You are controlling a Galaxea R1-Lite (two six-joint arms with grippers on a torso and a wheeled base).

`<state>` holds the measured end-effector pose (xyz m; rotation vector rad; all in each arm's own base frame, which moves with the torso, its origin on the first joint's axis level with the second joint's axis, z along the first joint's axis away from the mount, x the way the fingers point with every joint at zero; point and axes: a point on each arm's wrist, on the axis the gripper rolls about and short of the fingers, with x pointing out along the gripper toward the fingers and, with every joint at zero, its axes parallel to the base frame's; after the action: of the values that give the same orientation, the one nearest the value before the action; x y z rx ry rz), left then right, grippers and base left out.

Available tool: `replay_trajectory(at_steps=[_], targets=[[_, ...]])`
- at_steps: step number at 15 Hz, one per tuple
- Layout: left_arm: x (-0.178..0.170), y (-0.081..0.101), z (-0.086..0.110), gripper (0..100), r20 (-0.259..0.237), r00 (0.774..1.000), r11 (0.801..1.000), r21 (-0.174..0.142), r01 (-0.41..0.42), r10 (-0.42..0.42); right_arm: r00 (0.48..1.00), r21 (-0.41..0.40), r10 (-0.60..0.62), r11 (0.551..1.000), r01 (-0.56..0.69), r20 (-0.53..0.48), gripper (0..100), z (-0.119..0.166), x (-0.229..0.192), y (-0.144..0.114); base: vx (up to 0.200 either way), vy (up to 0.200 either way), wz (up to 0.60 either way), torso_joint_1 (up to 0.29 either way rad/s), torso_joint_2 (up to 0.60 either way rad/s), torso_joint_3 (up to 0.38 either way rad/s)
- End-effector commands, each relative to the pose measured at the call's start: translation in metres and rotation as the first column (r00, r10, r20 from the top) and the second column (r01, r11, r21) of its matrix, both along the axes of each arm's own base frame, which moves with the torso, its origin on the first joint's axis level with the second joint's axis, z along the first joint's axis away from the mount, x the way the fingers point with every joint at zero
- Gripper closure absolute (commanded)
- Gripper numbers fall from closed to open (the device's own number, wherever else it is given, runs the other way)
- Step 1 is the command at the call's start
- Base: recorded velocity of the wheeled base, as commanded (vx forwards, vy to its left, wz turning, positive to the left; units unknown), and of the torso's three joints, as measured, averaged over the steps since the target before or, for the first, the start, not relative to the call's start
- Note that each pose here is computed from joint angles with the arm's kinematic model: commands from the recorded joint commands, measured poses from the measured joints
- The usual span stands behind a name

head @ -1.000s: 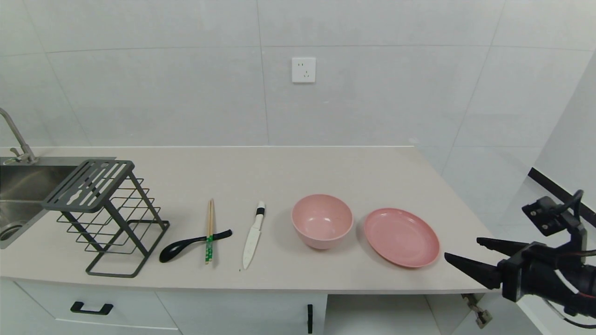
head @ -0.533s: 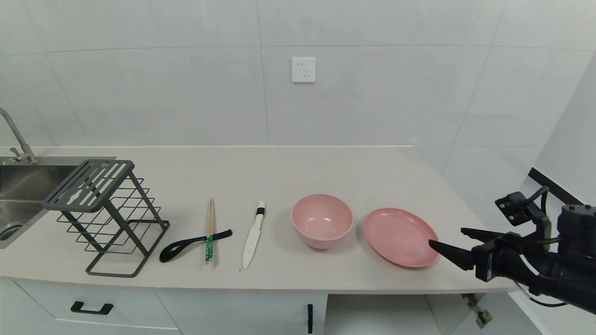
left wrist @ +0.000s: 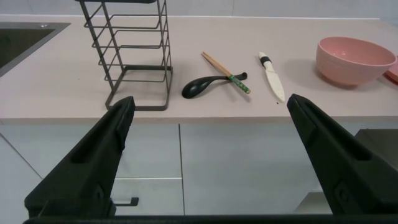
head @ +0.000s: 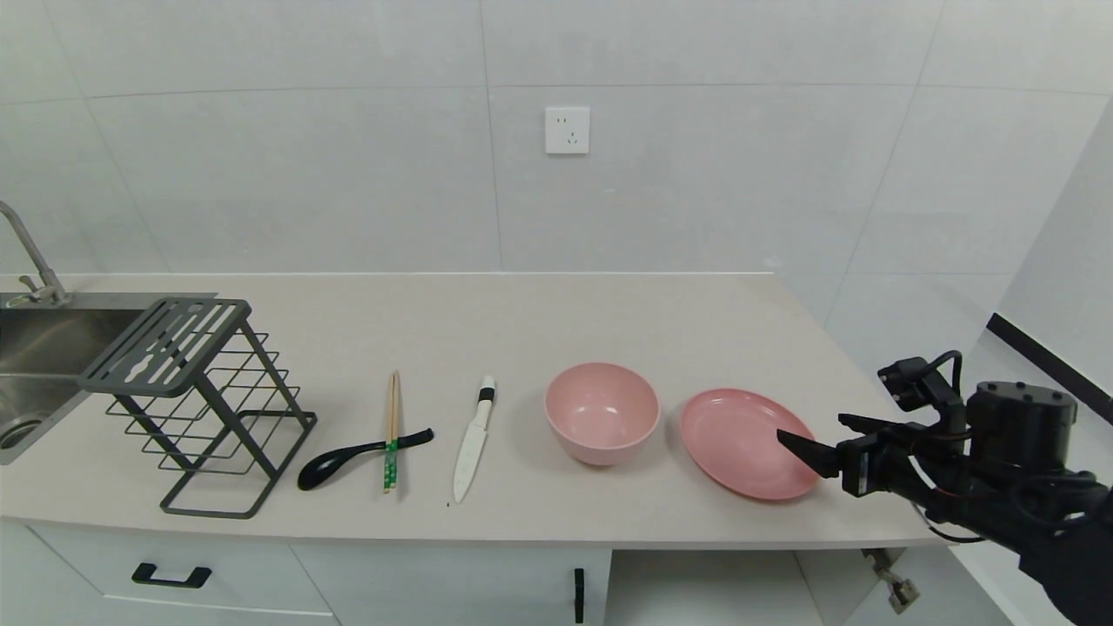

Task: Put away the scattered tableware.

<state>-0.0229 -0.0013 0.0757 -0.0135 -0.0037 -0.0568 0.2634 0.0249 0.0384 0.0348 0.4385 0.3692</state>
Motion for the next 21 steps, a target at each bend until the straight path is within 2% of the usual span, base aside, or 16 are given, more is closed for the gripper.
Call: replay_trajectory(at_steps=[1,7,20,21], targets=[[0.000,0.000,0.000,0,-0.001,1.000,1.000,0.000,0.000,0.000,1.000,0.001,-0.011,1.000,0.011,-0.024,0,-0.016,0.017,-0.001,0.000,0.000,0.00,0.000,0.00,0.000],[0.000,0.000,0.000,0,-0.001,1.000,1.000,0.000,0.000,0.000,0.998,-0.002,-0.035,0.999,0.035,-0.051,0,-0.035,0.035,-0.008,0.000,0.000,0.00,0.000,0.00,0.000],[0.000,0.000,0.000,0,-0.001,1.000,1.000,-0.002,-0.012,0.012,0.994,-0.018,-0.001,1.000,-0.001,-0.108,0,-0.063,0.044,0.001,0.000,0.000,0.00,0.000,0.00,0.000],[0.000,0.000,0.000,0,-0.001,1.000,1.000,-0.002,-0.012,0.012,0.994,-0.018,-0.001,1.000,-0.001,-0.108,100,-0.063,0.044,0.001,0.000,0.000,0.00,0.000,0.00,0.000]])
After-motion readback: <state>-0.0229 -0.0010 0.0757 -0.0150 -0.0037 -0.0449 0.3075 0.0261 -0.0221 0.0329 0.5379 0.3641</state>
